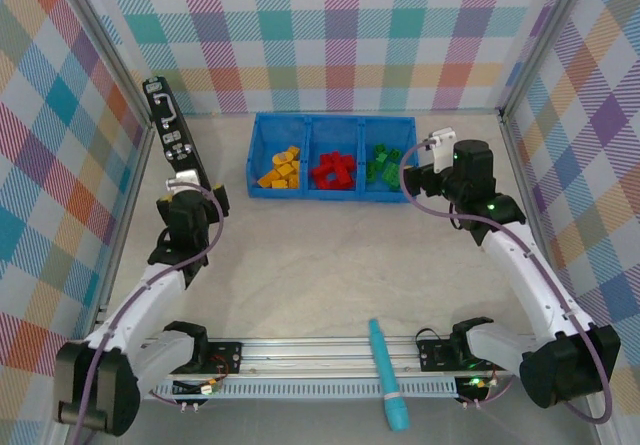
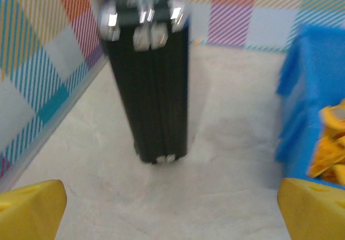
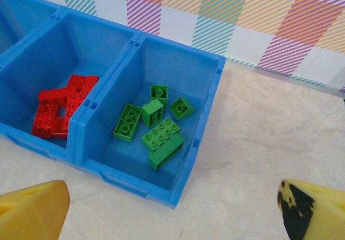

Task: Sort the legos into containers by color
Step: Reset both arms

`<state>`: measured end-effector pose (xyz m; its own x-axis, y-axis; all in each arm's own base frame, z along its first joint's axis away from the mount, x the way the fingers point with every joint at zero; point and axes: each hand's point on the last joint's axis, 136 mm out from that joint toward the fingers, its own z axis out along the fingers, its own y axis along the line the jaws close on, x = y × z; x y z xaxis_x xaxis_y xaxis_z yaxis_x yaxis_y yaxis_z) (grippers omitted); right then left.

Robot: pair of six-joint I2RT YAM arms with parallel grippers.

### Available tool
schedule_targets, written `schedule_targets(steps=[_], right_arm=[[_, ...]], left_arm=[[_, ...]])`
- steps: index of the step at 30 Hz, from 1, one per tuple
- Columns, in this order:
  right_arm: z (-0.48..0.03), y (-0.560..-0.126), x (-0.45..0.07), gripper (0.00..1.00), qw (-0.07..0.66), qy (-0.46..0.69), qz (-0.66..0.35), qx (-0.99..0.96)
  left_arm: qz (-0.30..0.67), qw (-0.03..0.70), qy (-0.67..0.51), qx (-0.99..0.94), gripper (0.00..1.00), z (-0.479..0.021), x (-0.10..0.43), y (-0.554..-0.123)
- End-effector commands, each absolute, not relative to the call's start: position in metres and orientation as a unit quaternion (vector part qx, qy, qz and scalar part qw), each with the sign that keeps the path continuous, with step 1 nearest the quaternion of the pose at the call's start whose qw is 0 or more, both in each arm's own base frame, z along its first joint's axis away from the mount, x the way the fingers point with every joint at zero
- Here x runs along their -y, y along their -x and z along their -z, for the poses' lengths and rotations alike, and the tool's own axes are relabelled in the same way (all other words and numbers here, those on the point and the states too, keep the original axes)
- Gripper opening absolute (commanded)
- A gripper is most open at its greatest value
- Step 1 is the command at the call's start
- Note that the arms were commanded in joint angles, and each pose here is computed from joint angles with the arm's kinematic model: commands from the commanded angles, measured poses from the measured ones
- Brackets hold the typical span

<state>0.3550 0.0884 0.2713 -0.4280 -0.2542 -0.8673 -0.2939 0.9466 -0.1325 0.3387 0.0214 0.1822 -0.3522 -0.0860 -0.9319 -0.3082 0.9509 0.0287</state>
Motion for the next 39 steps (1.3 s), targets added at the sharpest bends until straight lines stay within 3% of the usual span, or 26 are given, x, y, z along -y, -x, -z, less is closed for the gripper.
schedule_targets(steps=[1,15,22,34,39], right_arm=[[-0.278,-0.361,-0.085,0.99,0.525,0.157,-0.007,-0.836],[-0.268,-0.352,-0.078,0.99,0.531,0.120,-0.021,-0.839],[-0.213,-0.362,-0.071,0.99,0.554,0.048,-0.061,-0.829],[-0.125,-0.379,-0.056,0.99,0.564,0.072,0.011,-0.822],[-0.111,-0.390,-0.057,0.99,0.584,0.097,0.020,-0.806]], left_arm=[[-0.060,0.605,0.155,-0.778,1.00,-0.182,-0.031,-0.354],[-0.029,0.571,0.152,-0.807,1.00,-0.102,-0.035,-0.383],[-0.007,0.560,0.046,-0.827,1.00,-0.084,0.007,-0.400],[-0.008,0.556,0.044,-0.830,1.00,-0.082,0.008,-0.400],[-0.008,0.556,0.044,-0.830,1.00,-0.081,0.008,-0.400]])
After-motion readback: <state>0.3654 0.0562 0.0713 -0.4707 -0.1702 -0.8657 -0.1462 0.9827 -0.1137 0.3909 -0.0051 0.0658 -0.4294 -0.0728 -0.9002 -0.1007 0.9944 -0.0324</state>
